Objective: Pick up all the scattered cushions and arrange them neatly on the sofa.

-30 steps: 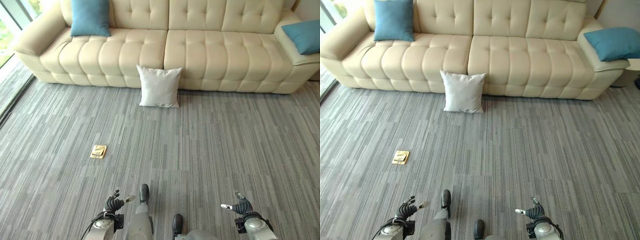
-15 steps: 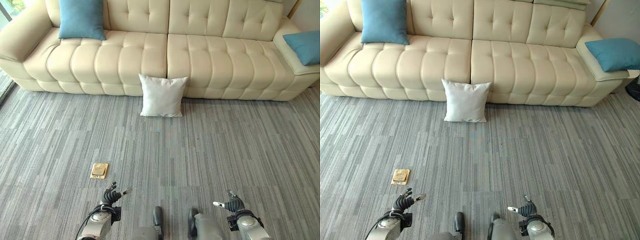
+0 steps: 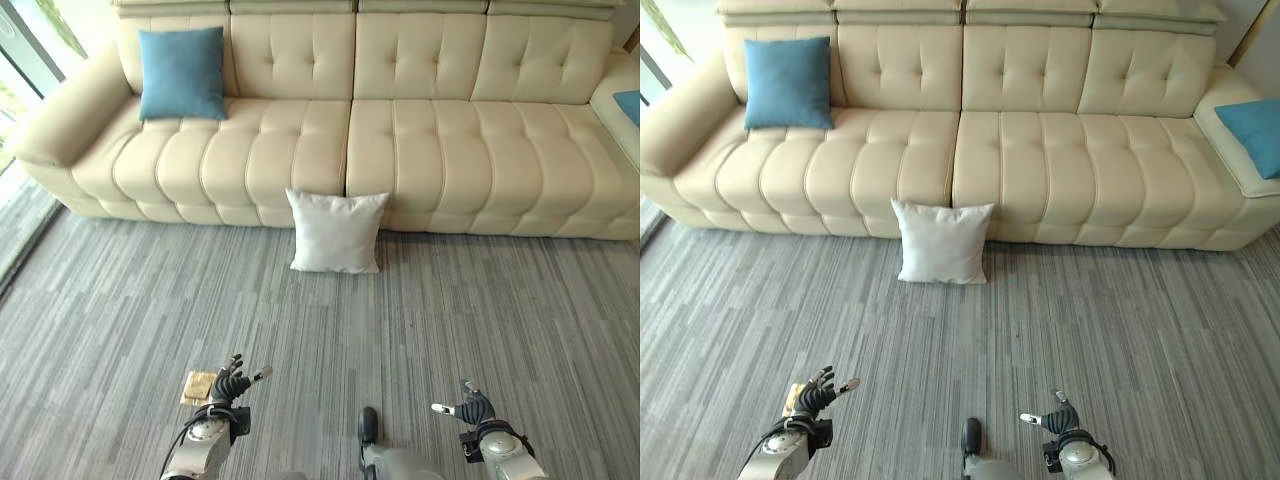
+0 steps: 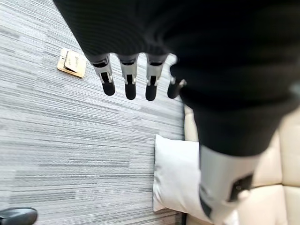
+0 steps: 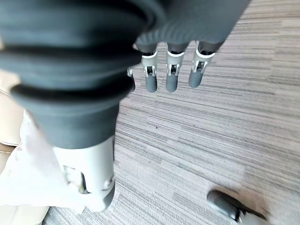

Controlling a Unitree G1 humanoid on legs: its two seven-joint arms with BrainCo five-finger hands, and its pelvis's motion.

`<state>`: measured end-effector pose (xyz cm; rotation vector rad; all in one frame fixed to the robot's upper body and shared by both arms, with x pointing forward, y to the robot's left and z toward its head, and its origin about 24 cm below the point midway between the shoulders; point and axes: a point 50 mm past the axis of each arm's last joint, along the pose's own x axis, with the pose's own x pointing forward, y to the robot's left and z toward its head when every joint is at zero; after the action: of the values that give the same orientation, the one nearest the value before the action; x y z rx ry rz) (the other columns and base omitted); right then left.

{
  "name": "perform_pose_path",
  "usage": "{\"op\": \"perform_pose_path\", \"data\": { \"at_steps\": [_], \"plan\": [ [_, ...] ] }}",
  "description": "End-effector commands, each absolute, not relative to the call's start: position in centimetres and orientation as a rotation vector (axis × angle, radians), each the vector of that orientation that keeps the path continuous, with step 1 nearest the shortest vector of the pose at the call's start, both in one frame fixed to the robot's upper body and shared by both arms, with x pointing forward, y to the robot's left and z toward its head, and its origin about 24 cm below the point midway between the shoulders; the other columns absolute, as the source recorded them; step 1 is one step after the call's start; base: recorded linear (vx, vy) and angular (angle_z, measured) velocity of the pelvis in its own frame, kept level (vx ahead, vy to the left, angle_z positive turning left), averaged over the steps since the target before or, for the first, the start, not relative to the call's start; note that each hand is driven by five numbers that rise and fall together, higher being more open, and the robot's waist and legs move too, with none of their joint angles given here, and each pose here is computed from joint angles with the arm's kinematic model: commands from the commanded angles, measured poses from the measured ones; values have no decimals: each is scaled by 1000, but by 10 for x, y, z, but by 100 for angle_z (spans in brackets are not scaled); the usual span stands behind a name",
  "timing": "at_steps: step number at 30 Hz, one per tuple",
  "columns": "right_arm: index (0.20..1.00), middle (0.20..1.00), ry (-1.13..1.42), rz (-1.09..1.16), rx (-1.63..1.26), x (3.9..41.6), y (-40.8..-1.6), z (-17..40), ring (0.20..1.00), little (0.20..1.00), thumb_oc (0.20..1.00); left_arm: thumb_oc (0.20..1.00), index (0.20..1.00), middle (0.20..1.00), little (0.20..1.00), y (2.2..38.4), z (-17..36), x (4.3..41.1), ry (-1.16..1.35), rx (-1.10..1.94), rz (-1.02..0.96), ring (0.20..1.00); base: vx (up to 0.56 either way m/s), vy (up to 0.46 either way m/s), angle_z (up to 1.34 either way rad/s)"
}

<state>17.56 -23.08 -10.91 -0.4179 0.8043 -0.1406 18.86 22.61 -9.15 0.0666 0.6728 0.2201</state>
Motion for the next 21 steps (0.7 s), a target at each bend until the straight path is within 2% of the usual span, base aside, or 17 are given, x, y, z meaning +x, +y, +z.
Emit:
{"op": "perform_pose_path", "data": {
  "at_steps": [1, 7, 15, 21],
  "plan": [
    [1000, 1000, 791, -192, -451, 175, -251, -104, 1000, 1000, 1000, 1000, 1000, 1000, 1000, 230, -82, 199, 618, 68, 217, 1000, 274, 30, -29],
    [1000, 1000, 835, -169, -488, 166, -250, -110, 1000, 1000, 1000, 1000, 1000, 1000, 1000, 234, -86, 190, 637, 65, 242, 1000, 291, 147, -38],
    [1000, 1000, 847, -110, -459, 170, -229, -116, 1000, 1000, 1000, 1000, 1000, 1000, 1000, 244, -83, 194, 631, 94, 262, 1000, 276, 314, -12],
    [1000, 1000, 833, -124, -476, 172, -231, -113, 1000, 1000, 1000, 1000, 1000, 1000, 1000, 239, -79, 202, 600, 61, 271, 1000, 260, -42, -1]
  ]
}}
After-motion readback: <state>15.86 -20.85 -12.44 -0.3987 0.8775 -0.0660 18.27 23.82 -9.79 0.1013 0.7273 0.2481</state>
